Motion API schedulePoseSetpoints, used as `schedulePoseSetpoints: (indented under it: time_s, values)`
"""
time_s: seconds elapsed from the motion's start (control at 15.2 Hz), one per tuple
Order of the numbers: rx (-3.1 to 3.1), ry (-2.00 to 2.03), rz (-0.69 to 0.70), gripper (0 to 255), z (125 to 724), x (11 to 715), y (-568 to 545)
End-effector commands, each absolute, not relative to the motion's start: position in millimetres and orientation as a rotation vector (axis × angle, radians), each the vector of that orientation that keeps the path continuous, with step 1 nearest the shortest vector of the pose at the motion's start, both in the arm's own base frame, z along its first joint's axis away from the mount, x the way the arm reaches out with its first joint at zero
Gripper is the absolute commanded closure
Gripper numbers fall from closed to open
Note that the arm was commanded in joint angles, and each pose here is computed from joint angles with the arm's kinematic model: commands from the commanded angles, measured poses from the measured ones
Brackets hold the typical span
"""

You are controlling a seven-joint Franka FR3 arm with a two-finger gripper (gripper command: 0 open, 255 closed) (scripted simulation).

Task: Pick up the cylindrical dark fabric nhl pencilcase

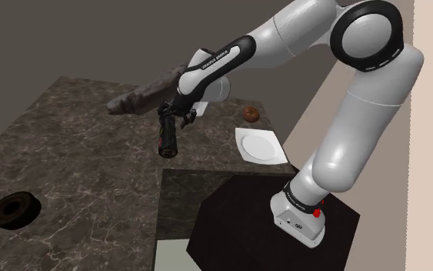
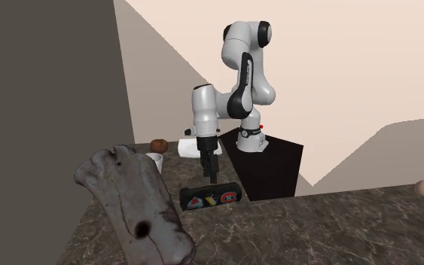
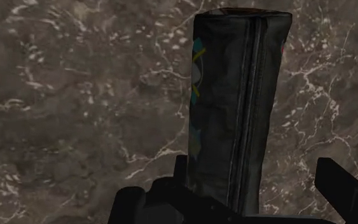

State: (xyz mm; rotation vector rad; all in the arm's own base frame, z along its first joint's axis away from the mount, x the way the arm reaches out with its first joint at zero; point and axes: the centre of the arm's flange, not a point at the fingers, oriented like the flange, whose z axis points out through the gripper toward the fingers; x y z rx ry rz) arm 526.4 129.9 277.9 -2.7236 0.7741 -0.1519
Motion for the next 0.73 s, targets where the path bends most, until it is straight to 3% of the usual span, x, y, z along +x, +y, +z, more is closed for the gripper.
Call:
schedulePoseSetpoints:
  time_s: [0.0, 0.53, 0.59, 0.66]
  values:
    - [-2.716, 0.785, -0.152, 0, 266, 531, 135]
    - [-2.716, 0.785, -0.152, 0, 231, 531, 135]
    - [-2.716, 0.785, -0.152, 255, 231, 531, 135]
    - [-2.716, 0.785, -0.152, 255, 231, 532, 135]
